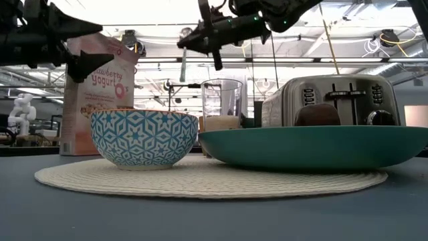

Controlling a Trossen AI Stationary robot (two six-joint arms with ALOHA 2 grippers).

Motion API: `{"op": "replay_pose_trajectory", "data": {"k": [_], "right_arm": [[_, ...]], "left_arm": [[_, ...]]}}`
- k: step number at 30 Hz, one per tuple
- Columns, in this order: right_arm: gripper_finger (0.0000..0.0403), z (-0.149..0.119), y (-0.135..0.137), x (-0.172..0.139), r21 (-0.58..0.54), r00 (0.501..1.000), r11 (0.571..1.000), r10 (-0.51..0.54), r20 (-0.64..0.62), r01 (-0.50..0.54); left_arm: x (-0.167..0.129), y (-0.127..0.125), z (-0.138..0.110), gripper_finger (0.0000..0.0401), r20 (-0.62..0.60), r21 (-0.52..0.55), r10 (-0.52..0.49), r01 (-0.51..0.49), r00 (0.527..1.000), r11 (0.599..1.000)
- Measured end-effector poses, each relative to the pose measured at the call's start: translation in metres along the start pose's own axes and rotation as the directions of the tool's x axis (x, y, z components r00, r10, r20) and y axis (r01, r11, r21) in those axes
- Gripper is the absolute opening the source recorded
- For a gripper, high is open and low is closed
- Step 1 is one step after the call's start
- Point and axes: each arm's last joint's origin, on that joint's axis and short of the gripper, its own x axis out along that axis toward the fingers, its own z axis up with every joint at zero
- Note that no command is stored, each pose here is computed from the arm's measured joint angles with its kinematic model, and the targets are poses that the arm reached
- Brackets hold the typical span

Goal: Arrange a breakfast setting
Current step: Put the green patterned spoon on the white table mat to the left side of the orange bowl

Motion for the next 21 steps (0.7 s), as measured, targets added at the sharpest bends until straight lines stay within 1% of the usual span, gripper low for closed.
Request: {"op": "replay_pose_trajectory", "data": {"k": [6, 12, 21], "right_arm": [[0.0012, -0.006, 0.021, 0.004, -0.024, 0.997, 0.997, 0.069, 0.02, -0.069], [0.0012, -0.016, 0.039, 0.007, -0.076, 0.994, 0.991, 0.112, -0.005, -0.112], [0.0012, -0.028, 0.059, 0.009, -0.118, 0.987, 0.98, 0.157, -0.033, -0.16]], "left_arm": [[0.0, -0.002, 0.006, 0.0392, 0.067, -0.069, -0.018, 0.022, 0.998, 0.997], [0.001, -0.002, 0.006, 0.0392, 0.065, -0.142, -0.017, 0.026, 0.998, 0.99], [0.014, -0.002, 0.004, 0.0392, 0.036, -0.192, -0.014, 0.02, 0.999, 0.981]]}}
